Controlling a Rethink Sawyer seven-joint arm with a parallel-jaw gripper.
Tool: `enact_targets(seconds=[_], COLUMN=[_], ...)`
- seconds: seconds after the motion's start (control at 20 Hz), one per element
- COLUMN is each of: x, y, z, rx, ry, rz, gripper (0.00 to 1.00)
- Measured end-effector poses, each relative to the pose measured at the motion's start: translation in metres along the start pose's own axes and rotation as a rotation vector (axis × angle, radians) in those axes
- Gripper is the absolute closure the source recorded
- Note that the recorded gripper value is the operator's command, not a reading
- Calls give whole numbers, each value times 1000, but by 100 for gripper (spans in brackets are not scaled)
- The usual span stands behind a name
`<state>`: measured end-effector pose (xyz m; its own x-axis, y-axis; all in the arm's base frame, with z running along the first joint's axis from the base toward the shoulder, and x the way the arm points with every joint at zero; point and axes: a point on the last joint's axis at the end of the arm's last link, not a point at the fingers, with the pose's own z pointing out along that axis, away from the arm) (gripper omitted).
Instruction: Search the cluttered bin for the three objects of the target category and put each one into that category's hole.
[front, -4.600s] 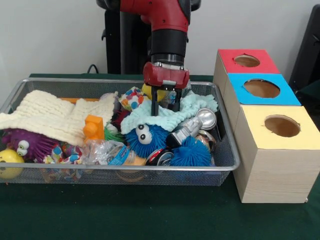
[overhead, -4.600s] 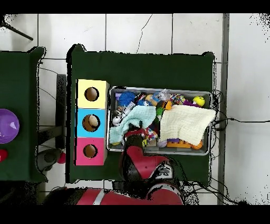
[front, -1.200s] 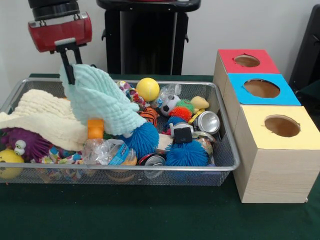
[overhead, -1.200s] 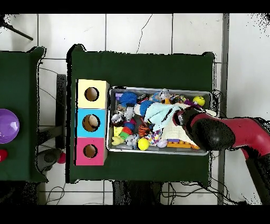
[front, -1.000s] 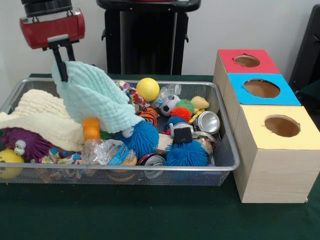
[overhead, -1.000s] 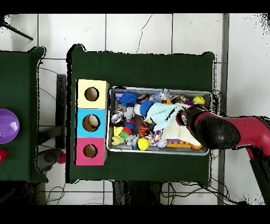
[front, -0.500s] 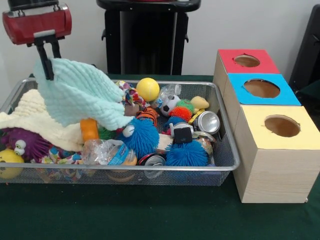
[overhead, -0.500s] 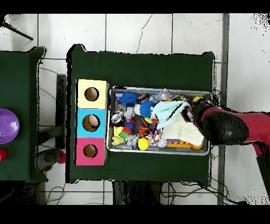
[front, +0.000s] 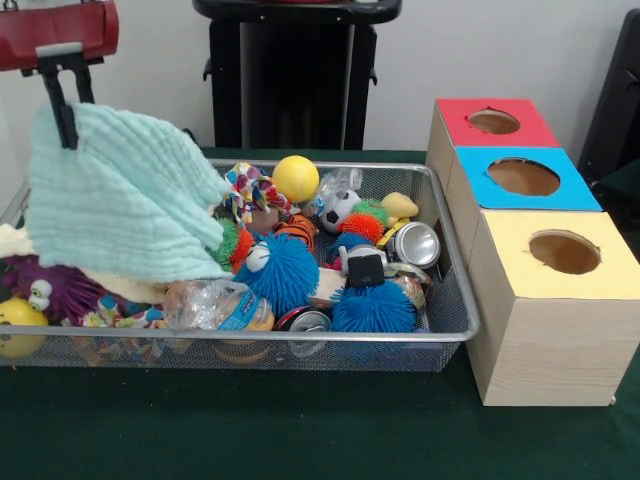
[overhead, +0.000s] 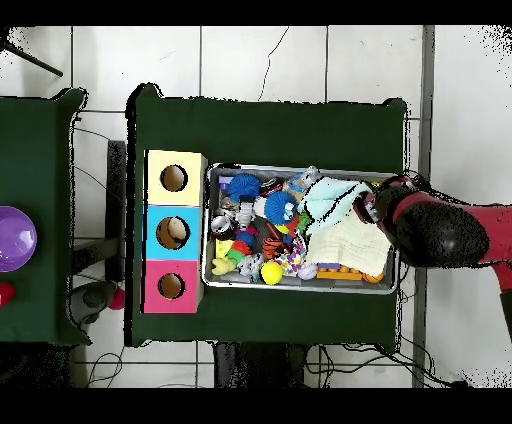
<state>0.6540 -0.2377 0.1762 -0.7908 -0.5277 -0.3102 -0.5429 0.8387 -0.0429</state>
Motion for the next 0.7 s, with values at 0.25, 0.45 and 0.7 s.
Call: enact_targets(seconds=[0.25,0.45,0.7], x=[-2,-3,-1], y=[-15,-31,-41], z=[-7,-13,-10], rx=[3,12,43], ry=[19,28,36], rz=[19,27,24], gripper=[100,100,100])
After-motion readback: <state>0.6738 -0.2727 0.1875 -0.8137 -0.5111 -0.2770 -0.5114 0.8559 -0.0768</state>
